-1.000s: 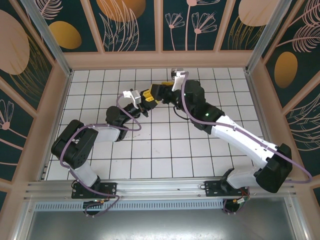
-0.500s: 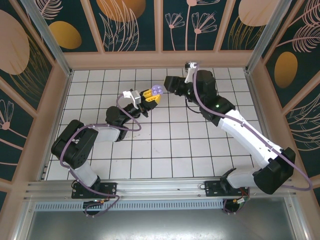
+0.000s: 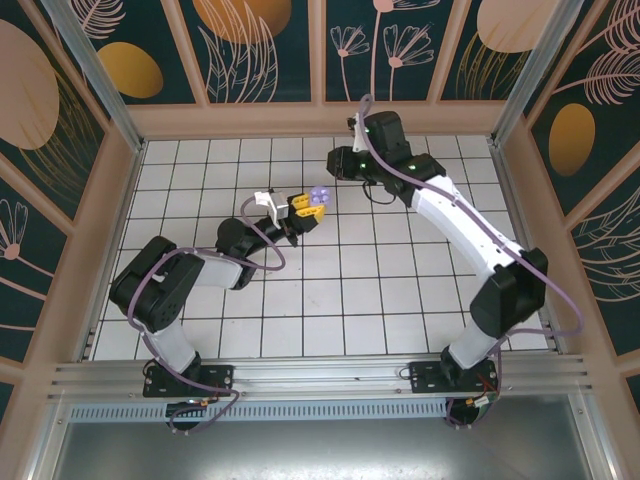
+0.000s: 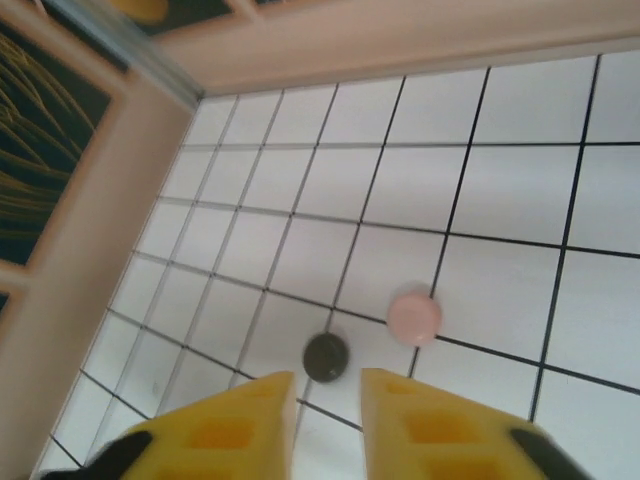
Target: Insert the wireless bluetooth earbuds into the charging case
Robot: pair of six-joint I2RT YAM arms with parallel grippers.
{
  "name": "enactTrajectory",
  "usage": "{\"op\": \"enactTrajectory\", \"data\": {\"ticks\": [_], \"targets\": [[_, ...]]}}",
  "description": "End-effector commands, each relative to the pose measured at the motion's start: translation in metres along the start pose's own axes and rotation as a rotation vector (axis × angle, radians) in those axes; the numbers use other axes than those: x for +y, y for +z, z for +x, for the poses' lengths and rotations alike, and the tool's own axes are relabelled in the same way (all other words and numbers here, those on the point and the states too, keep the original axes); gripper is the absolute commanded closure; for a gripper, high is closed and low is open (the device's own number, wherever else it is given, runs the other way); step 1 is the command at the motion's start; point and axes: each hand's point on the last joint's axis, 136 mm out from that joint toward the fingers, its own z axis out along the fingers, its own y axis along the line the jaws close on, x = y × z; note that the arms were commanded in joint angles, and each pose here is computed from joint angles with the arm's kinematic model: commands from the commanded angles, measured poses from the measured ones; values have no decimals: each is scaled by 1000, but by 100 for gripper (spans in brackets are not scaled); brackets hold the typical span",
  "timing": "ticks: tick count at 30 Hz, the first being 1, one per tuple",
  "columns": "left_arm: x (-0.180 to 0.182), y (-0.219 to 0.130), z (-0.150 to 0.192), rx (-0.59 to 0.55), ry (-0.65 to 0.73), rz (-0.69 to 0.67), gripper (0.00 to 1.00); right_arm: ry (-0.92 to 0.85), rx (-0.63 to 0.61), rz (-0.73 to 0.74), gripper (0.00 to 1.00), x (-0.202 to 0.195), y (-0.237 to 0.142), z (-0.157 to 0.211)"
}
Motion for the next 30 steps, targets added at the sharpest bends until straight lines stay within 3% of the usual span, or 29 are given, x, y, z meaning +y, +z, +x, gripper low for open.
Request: {"op": "enactTrajectory", "data": {"ticks": [1, 20, 26, 30], "targets": [[-13, 0, -13, -61, 67, 57, 100, -13, 81, -48, 88, 9, 4, 7], [-5, 8, -16, -86, 72, 47, 100, -78, 211, -108, 98, 36, -14, 67], [-3, 8, -19, -97, 67, 34, 100, -53, 123, -88, 99, 33, -45, 53], [0, 8, -19, -105, 49, 24, 100, 19, -18, -9, 97, 10, -71, 26]]}}
